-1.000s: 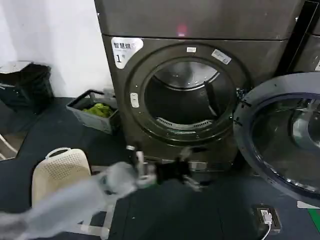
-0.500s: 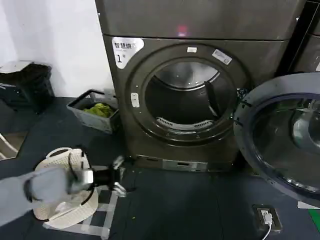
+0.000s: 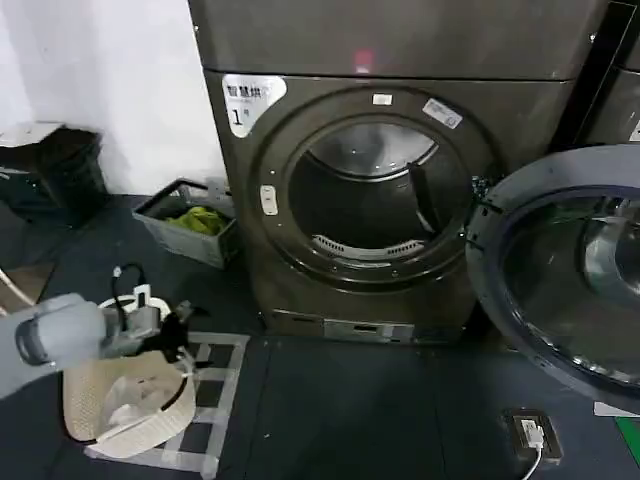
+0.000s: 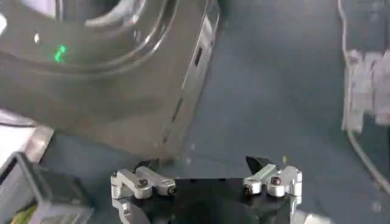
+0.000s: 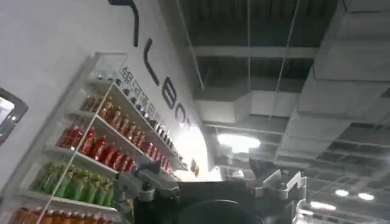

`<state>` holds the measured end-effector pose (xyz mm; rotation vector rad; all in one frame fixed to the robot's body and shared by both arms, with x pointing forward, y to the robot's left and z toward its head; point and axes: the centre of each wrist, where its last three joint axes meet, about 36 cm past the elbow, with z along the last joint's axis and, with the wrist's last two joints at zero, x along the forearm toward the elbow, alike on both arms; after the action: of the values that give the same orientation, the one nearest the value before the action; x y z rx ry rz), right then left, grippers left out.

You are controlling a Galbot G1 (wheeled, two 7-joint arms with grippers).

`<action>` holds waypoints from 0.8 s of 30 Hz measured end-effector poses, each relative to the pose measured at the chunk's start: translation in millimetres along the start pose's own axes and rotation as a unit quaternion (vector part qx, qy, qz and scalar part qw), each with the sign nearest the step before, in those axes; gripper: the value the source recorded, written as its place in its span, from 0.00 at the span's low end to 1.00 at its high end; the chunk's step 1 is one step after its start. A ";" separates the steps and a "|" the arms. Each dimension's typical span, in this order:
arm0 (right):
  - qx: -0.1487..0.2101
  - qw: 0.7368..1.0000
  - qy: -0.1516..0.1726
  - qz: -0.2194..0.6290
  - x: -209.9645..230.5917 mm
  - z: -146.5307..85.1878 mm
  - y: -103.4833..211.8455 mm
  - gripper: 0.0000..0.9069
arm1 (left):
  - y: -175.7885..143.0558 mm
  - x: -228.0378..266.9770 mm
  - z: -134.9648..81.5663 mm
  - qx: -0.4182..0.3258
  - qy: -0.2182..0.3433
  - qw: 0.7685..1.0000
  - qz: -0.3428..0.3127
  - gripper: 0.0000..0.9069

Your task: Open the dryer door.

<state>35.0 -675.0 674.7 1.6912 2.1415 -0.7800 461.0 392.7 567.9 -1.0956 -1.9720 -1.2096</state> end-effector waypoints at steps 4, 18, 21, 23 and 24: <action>-0.002 1.000 0.000 0.000 -1.6 -0.4 -0.1 1.00 | 10.6 4.9 22.0 0.009 0.026 1.000 -0.010 1.00; -0.003 1.000 0.000 0.003 -6.5 -0.3 -2.8 1.00 | 5.6 13.5 87.1 0.019 0.112 0.994 -0.001 1.00; -0.004 1.000 0.002 0.003 -6.0 1.1 -1.4 1.00 | 4.0 15.2 95.9 0.018 0.125 0.992 -0.001 1.00; -0.004 1.000 0.003 0.002 -5.3 1.6 -1.4 1.00 | 2.2 15.8 102.9 0.021 0.127 0.992 -0.001 1.00; -0.003 1.000 0.003 0.002 -5.4 1.6 -1.9 1.00 | 1.2 16.1 105.7 0.022 0.127 0.992 -0.001 1.00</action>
<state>34.5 -680.5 676.8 1.6957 2.1419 -0.7685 448.5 494.0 536.3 -0.8701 -1.7971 -1.2353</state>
